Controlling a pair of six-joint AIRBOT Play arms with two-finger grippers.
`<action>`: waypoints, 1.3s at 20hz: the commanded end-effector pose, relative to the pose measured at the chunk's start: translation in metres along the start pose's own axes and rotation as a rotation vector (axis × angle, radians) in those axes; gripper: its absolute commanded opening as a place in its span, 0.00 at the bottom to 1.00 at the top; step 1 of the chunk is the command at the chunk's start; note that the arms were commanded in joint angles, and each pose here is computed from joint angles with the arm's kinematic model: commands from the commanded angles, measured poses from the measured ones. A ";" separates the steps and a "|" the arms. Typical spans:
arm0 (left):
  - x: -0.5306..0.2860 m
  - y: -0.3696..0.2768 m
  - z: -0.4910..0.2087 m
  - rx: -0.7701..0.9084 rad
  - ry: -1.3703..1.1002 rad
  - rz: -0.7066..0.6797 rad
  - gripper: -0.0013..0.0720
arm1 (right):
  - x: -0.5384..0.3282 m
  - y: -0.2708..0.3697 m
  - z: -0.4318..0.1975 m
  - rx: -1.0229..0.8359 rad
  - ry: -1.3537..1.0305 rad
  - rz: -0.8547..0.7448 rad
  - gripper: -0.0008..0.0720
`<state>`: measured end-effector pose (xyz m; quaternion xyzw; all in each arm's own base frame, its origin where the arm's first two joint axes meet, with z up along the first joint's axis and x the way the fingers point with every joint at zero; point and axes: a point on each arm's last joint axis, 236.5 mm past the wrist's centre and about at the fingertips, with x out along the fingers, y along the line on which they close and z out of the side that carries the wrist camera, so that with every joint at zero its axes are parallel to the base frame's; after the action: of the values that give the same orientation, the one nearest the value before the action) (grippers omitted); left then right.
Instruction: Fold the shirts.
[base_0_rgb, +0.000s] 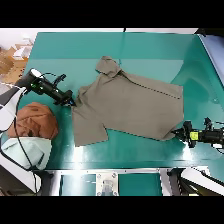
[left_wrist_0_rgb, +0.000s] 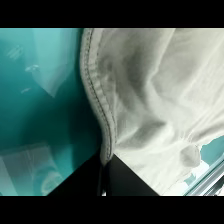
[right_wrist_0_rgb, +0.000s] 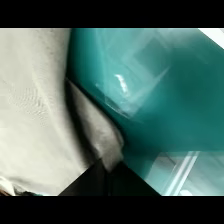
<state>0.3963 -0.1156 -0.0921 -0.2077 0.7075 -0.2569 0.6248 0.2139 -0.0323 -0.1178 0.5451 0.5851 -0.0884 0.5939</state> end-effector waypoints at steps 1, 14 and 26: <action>-0.012 -0.019 0.004 0.047 -0.039 -0.039 0.05 | -0.005 0.024 0.008 -0.065 -0.023 0.056 0.04; -0.478 -0.428 -0.154 0.929 -1.497 -0.097 0.05 | -0.489 0.405 -0.186 -1.159 -1.339 0.677 0.04; -0.448 -0.363 -0.169 0.740 -1.425 0.138 0.05 | -0.461 0.364 -0.123 -0.982 -1.312 0.417 0.04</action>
<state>0.2482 -0.1109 0.5466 -0.0428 -0.0579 -0.2523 0.9650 0.2510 -0.0218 0.5232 0.1148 -0.0707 -0.0003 0.9909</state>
